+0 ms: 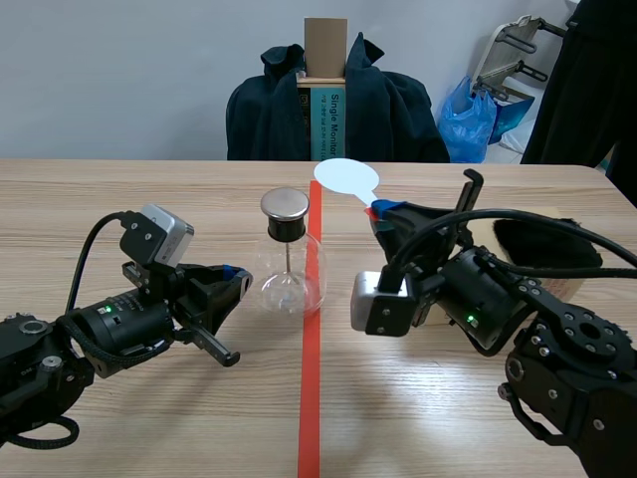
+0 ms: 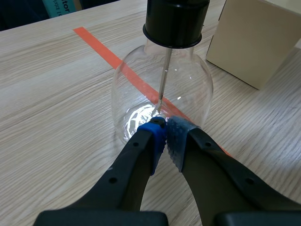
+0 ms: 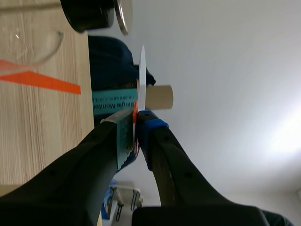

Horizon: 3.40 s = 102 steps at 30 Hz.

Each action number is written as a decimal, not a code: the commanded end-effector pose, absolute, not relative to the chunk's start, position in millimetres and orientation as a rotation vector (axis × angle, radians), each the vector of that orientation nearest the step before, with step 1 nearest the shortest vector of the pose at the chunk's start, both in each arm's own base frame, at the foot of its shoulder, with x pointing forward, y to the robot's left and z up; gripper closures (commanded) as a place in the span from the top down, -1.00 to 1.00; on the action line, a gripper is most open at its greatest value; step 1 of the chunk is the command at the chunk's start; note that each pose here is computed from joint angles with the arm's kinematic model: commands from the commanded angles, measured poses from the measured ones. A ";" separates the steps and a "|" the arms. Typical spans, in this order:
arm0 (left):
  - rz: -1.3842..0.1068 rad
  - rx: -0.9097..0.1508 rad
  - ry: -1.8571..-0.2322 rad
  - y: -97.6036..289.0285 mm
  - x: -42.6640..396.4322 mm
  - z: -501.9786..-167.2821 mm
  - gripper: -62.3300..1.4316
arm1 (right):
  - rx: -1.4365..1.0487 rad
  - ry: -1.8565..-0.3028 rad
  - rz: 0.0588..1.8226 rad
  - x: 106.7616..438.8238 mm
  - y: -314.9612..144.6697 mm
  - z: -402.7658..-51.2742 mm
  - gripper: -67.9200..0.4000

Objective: Do the electroscope experiment.
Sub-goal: 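Move the plate toward and away from the electroscope, then hold the plate still at the electroscope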

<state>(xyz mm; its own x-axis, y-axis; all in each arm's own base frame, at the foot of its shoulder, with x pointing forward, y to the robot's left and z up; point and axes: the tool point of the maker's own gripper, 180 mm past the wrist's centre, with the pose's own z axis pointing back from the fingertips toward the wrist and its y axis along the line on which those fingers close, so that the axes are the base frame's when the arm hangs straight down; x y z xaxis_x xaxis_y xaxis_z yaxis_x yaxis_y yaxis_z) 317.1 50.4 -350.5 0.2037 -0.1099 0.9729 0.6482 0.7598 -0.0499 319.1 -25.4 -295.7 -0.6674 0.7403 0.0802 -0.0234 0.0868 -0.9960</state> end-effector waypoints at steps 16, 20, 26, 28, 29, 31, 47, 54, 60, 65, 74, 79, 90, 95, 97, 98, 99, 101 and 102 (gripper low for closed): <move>-0.553 -0.519 -1.310 48.5 323.6 -337.9 -0.80 | -0.583 -1.957 1.765 294.4 -0.5 -282.0 -0.96; -0.553 -0.519 -1.309 48.5 323.5 -338.1 -0.80 | -0.584 -1.968 1.768 293.4 0.2 -281.0 -0.96; -0.553 -0.519 -1.309 48.5 323.5 -338.1 -0.80 | -0.584 -1.968 1.768 293.4 0.2 -281.0 -0.96; -0.553 -0.519 -1.309 48.5 323.5 -338.1 -0.80 | -0.586 -1.967 1.767 293.6 0.0 -281.0 -0.96; -0.553 -0.519 -1.309 48.5 323.5 -338.1 -0.80 | -0.589 -1.963 1.764 294.3 -0.6 -281.1 -0.96; -0.553 -0.519 -1.309 48.5 323.5 -338.1 -0.80 | -0.607 -1.948 1.750 297.6 -3.0 -281.2 -0.96; -0.553 -0.519 -1.309 48.5 323.5 -338.1 -0.80 | -0.884 -1.664 1.486 345.8 -57.1 -285.4 -0.96; -0.553 -0.519 -1.309 48.5 323.5 -338.1 -0.80 | -0.928 -1.610 1.436 352.2 -69.1 -286.4 -0.96; -0.553 -0.519 -1.309 48.5 323.4 -338.2 -0.80 | -0.907 -1.643 1.484 347.7 -60.4 -286.3 -0.96; -0.553 -0.519 -1.309 48.5 323.4 -338.2 -0.80 | -0.849 -1.721 1.549 338.0 -44.9 -284.2 -0.96; -0.553 -0.519 -1.309 48.6 323.5 -338.2 -0.80 | -0.688 -1.921 1.717 305.9 -9.9 -279.1 -0.96; -0.553 -0.519 -1.309 48.6 323.5 -338.2 -0.80 | -0.619 -1.982 1.777 292.8 0.1 -278.9 -0.96; -0.553 -0.519 -1.309 48.6 323.5 -338.3 -0.80 | -0.612 -1.989 1.783 291.4 1.1 -278.9 -0.96; -0.553 -0.519 -1.309 48.6 323.5 -338.3 -0.80 | -0.613 -1.986 1.782 291.7 0.8 -279.1 -0.96; -0.553 -0.519 -1.309 48.6 323.5 -338.3 -0.80 | -0.613 -1.986 1.782 291.7 0.8 -279.1 -0.96; -0.553 -0.519 -1.309 48.6 323.5 -338.3 -0.80 | -0.613 -1.986 1.782 291.7 0.8 -279.1 -0.96; -0.553 -0.519 -1.309 48.6 323.5 -338.3 -0.80 | -0.613 -1.986 1.782 291.7 0.8 -279.1 -0.96; -0.553 -0.519 -1.309 48.6 323.5 -338.3 -0.80 | -0.613 -1.986 1.782 291.7 0.8 -279.1 -0.96; -0.553 -0.519 -1.309 48.6 323.5 -338.3 -0.80 | -0.613 -1.986 1.782 291.7 0.8 -279.1 -0.96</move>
<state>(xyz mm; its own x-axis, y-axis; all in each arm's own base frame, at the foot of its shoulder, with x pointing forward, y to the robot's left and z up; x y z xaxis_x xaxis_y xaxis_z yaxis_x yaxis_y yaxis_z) 318.0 51.5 -350.6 0.2018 -0.1121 0.9730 0.6430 0.7645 -0.0453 285.6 3.9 -289.0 -0.8294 0.5578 0.0289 0.0194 0.0806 -0.9966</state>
